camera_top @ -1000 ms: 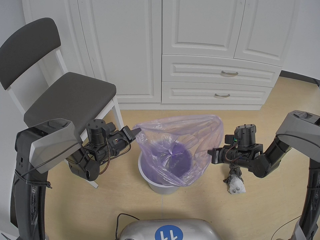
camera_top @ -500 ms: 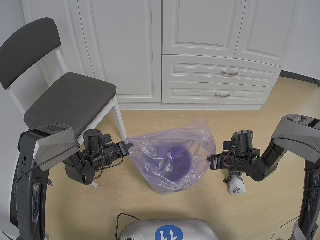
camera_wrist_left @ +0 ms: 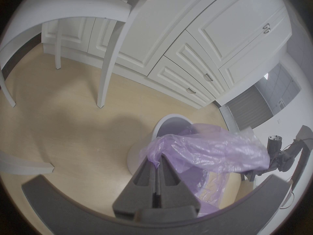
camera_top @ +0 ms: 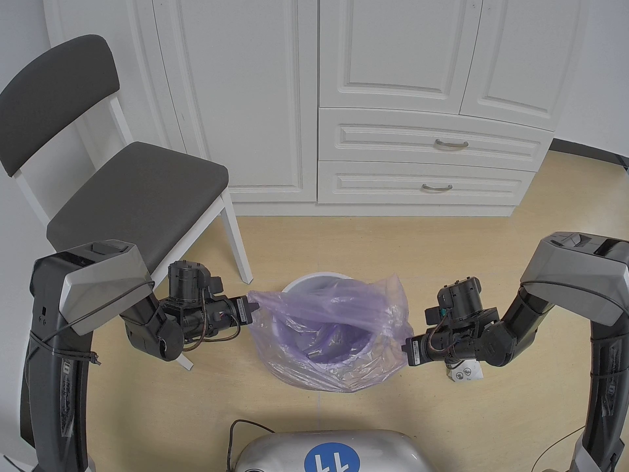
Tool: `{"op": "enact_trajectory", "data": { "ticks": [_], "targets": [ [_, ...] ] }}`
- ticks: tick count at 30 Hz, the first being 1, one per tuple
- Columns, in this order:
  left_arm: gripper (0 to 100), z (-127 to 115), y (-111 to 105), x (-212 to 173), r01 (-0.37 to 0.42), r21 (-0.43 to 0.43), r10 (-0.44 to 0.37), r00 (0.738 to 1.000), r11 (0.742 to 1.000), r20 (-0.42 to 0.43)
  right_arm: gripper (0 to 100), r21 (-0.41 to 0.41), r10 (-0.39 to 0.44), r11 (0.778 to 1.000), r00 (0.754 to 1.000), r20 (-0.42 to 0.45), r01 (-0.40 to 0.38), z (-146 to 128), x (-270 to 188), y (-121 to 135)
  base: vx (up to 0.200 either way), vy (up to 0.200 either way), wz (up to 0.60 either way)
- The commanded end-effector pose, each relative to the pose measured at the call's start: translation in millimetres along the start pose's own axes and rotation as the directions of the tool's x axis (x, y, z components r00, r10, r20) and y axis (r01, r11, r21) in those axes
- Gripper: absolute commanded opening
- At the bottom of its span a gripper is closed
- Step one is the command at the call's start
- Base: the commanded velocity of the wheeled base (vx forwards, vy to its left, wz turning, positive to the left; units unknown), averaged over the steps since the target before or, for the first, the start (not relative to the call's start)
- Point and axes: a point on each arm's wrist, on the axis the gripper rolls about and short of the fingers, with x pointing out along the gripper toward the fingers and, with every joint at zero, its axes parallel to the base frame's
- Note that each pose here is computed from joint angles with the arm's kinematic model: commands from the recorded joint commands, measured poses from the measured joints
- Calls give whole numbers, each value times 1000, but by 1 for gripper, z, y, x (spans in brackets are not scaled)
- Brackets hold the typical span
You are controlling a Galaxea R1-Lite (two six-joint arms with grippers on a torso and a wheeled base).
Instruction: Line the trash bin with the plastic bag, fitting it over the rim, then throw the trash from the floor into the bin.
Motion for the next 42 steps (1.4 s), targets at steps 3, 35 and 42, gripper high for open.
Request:
{"op": "enact_trajectory", "data": {
  "ticks": [3, 35, 42],
  "targets": [
    [0, 9, -4, -6, -4, 27, 3, 1000, 1000, 23, 0, -21, -6, 1000, 999, -50, 5, 10, -16, 7, 0, 0, 0],
    [0, 14, 1, 3, -60, 28, 57, 994, 998, 90, 100, -17, -6, 1000, 1000, -21, 6, 5, -12, 23, 0, 0, 0],
    [0, 9, -6, 9, -29, 35, 25, 994, 999, 109, 100, -139, -9, 990, 999, -34, 5, -4, -46, 14, 0, 0, 0]
  ]
}}
